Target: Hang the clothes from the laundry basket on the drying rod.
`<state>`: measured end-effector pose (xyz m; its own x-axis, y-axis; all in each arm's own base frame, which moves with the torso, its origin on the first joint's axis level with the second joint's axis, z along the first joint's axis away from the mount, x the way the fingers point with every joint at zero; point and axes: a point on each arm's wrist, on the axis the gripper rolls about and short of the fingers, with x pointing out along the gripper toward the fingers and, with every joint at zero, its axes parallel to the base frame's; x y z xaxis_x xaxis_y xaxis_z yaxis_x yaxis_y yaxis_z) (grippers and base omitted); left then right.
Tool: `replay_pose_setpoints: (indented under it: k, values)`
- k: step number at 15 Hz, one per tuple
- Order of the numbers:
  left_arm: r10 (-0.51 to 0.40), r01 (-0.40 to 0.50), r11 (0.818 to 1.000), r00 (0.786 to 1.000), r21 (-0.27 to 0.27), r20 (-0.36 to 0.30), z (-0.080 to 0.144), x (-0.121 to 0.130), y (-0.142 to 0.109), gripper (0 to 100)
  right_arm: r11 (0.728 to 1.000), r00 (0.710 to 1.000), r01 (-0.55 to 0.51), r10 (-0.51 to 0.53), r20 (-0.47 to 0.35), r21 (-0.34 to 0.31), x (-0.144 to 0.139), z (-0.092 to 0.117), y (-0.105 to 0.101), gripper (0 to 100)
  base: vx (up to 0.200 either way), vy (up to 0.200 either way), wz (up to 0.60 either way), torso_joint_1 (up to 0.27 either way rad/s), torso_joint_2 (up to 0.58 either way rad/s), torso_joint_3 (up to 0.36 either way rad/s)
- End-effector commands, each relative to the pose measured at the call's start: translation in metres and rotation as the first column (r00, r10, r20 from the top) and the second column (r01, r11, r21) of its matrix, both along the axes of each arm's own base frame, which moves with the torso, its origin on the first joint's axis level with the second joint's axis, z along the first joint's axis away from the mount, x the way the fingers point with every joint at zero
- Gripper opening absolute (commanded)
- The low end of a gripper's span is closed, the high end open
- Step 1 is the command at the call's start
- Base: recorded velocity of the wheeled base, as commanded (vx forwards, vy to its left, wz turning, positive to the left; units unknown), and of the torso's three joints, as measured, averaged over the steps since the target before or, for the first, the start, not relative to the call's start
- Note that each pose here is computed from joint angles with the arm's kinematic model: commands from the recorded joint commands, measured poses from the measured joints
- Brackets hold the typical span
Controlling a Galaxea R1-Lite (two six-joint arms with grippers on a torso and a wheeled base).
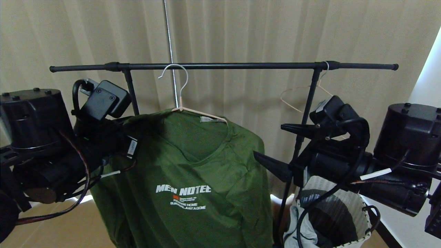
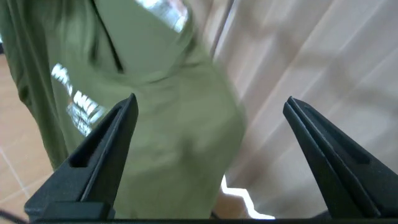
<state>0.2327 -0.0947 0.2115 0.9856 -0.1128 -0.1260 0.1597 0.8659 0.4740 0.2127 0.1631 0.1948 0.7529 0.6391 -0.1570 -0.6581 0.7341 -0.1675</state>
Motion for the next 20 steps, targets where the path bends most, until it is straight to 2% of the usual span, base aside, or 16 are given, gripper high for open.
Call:
replay_pose_setpoints:
  k: [1, 3, 6, 10, 15, 17, 20]
  values:
    - [0.003, -0.003, 1.000, 1.000, -0.001, 0.002, 0.000, 0.001, 0.001, 0, 1.000, 1.000, -0.007, 0.007, 0.001, 0.001, -0.002, -0.001, -0.001, 100, 0.000, 0.000, 0.00, 0.000, 0.00, 0.000]
    - [0.000, 0.000, 1.000, 1.000, -0.010, -0.005, -0.002, 0.000, 0.000, 0, 0.999, 0.999, -0.043, 0.043, 0.007, 0.012, -0.002, 0.002, 0.001, 100, 0.000, 0.000, 0.00, 0.000, 0.00, 0.000]
    - [-0.065, 0.064, 0.996, 0.998, -0.061, -0.009, -0.001, -0.007, -0.016, 0, 0.998, 0.998, -0.055, 0.054, 0.037, 0.018, 0.008, 0.009, 0.011, 100, 0.000, 0.000, 0.00, 0.000, 0.00, 0.000]
    - [-0.071, 0.070, 0.995, 0.997, -0.064, -0.005, 0.000, -0.007, -0.017, 0, 0.997, 0.993, -0.069, 0.073, 0.097, -0.047, 0.013, 0.010, 0.017, 100, 0.000, 0.000, 0.00, 0.000, 0.00, 0.000]
    - [-0.126, 0.127, 0.990, 0.992, -0.065, 0.013, -0.004, -0.015, -0.028, 0, 0.996, 0.987, -0.084, 0.088, 0.135, -0.040, 0.026, 0.018, 0.034, 100, 0.000, 0.000, 0.00, 0.000, 0.00, 0.000]
    - [-0.156, 0.158, 0.985, 0.987, -0.063, 0.032, -0.007, -0.021, -0.033, 0, 0.993, 0.982, -0.076, 0.090, 0.164, -0.090, 0.039, 0.013, 0.043, 100, 0.000, 0.000, 0.00, 0.000, 0.00, 0.000]
    - [-0.167, 0.168, 0.984, 0.986, -0.058, 0.024, -0.010, -0.024, -0.034, 0, 0.995, 0.983, -0.032, 0.048, 0.178, -0.091, 0.054, 0.012, 0.052, 100, 0.000, 0.000, 0.00, 0.000, 0.00, 0.000]
